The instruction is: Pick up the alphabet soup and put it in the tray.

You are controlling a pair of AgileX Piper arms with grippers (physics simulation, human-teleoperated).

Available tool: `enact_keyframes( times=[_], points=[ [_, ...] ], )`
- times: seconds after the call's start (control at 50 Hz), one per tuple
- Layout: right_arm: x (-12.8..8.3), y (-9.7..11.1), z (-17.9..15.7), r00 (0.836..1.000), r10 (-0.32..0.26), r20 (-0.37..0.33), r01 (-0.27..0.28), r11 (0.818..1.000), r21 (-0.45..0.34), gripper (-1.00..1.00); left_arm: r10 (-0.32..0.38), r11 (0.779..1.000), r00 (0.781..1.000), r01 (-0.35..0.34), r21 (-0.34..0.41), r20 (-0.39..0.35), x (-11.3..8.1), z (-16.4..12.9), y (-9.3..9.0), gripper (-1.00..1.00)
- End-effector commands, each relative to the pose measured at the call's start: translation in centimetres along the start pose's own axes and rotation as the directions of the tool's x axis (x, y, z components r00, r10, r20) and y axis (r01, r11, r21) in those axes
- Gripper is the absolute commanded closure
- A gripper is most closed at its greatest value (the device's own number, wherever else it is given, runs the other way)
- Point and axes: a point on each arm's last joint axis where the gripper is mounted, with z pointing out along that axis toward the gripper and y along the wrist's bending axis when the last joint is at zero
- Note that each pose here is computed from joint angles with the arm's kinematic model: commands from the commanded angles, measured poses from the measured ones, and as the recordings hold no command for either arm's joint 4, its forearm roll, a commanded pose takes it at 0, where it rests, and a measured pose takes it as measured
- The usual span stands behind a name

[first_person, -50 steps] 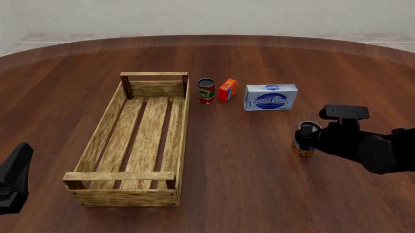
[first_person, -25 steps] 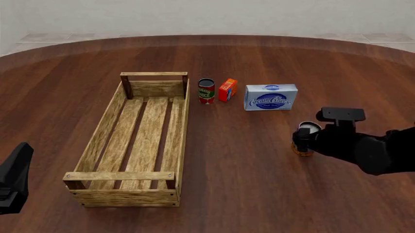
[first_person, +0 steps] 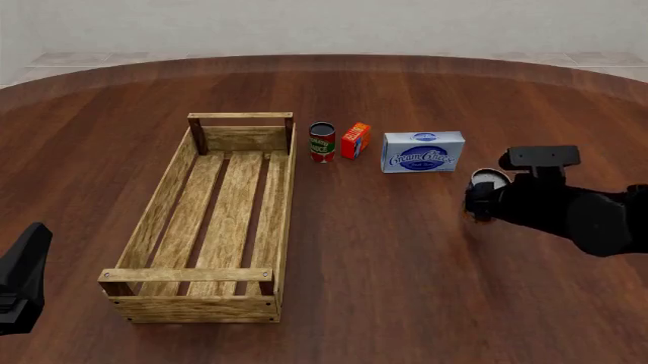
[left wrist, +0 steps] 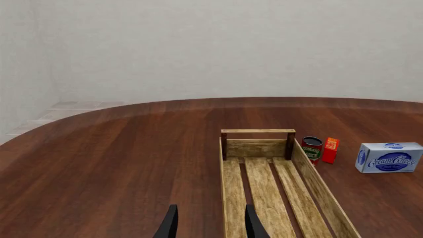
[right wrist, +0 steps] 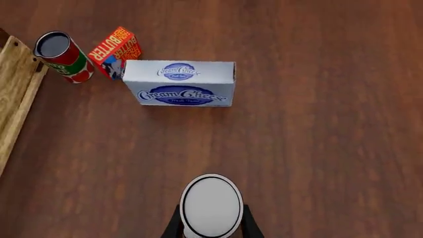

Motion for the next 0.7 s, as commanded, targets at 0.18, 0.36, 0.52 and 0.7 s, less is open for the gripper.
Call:
enact_keyframes(
  times=[0.18,0.36,0.52,0.7],
  points=[
    [-8.9,3.9,-4.6,0.973,-0.164,0.161,0.18,0.98,-0.086,1.0,0.0,1.0,1.0,0.0,0.0,0.0,0.0,0.0,0.0,-1.0],
    [-12.7,7.5,-5.0,0.948,-0.234,0.215,0.27,0.95,-0.156,1.0,0.0,1.0,1.0,0.0,0.0,0.0,0.0,0.0,0.0,-1.0],
    [-13.6,11.3,-3.2,0.938,-0.274,0.213,0.32,0.92,-0.226,1.0,0.0,1.0,1.0,0.0,0.0,0.0,0.0,0.0,0.0,-1.0],
    [-15.5,14.8,-2.2,0.918,-0.317,0.237,0.376,0.886,-0.272,1.0,0.0,1.0,1.0,0.0,0.0,0.0,0.0,0.0,0.0,-1.0]
  ],
)
